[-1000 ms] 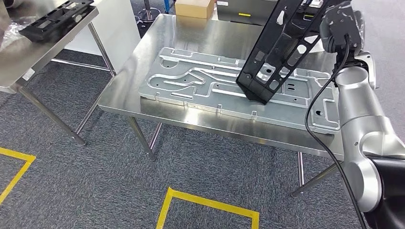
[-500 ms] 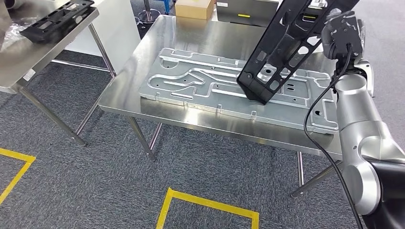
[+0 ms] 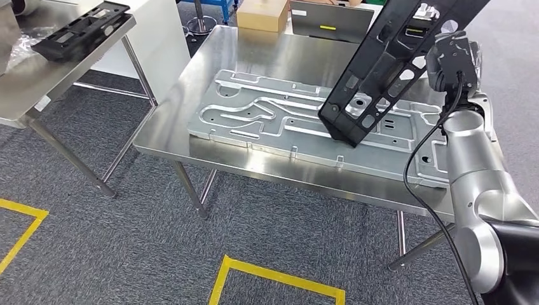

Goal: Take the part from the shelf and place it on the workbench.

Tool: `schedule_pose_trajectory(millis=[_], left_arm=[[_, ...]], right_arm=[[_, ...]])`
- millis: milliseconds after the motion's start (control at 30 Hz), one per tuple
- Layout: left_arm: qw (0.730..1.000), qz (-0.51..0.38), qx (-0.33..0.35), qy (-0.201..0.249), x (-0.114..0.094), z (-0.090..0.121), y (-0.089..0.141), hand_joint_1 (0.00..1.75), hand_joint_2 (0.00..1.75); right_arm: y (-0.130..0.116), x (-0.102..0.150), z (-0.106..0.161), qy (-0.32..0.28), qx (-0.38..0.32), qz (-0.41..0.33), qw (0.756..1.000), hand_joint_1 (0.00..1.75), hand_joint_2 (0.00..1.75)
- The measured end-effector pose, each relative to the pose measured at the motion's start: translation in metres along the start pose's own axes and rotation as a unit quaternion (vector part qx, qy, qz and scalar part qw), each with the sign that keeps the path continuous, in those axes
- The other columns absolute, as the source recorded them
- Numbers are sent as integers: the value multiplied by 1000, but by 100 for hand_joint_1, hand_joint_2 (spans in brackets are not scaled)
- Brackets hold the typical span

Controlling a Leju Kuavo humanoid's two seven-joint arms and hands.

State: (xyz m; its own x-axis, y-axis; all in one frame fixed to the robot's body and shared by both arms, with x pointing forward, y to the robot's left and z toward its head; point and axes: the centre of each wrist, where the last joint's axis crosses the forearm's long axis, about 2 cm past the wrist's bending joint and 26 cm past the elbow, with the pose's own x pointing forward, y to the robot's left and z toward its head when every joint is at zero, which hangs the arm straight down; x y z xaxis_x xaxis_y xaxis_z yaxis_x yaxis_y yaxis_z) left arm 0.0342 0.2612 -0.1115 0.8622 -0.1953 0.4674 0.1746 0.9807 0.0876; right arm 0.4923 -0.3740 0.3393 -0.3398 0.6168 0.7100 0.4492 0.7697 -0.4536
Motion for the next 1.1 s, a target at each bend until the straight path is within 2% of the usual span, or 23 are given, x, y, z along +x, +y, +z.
schedule_pose_trajectory(millis=[167,367,433,667,867,1100], left_arm=[[1000,-3,0,1,0,0,2,0,175],[1000,-1,1,-4,1,-1,2,0,175],[1000,0,0,-8,0,0,1,0,175],[1000,0,-11,-11,-1,1,-5,0,175],[1000,-1,-9,-16,8,-2,-6,0,175],[1000,15,-7,-12,4,0,-9,0,175]], right_arm=[[-6,6,-7,8,-4,8,1000,175,175],[-25,38,-35,-9,-11,22,1000,175,175],[-26,42,-37,-12,-7,26,1000,175,175],[-21,32,-30,-4,23,18,1000,175,175],[-39,38,-37,-22,17,25,999,175,175],[-51,15,-30,-1,42,9,999,175,175]])
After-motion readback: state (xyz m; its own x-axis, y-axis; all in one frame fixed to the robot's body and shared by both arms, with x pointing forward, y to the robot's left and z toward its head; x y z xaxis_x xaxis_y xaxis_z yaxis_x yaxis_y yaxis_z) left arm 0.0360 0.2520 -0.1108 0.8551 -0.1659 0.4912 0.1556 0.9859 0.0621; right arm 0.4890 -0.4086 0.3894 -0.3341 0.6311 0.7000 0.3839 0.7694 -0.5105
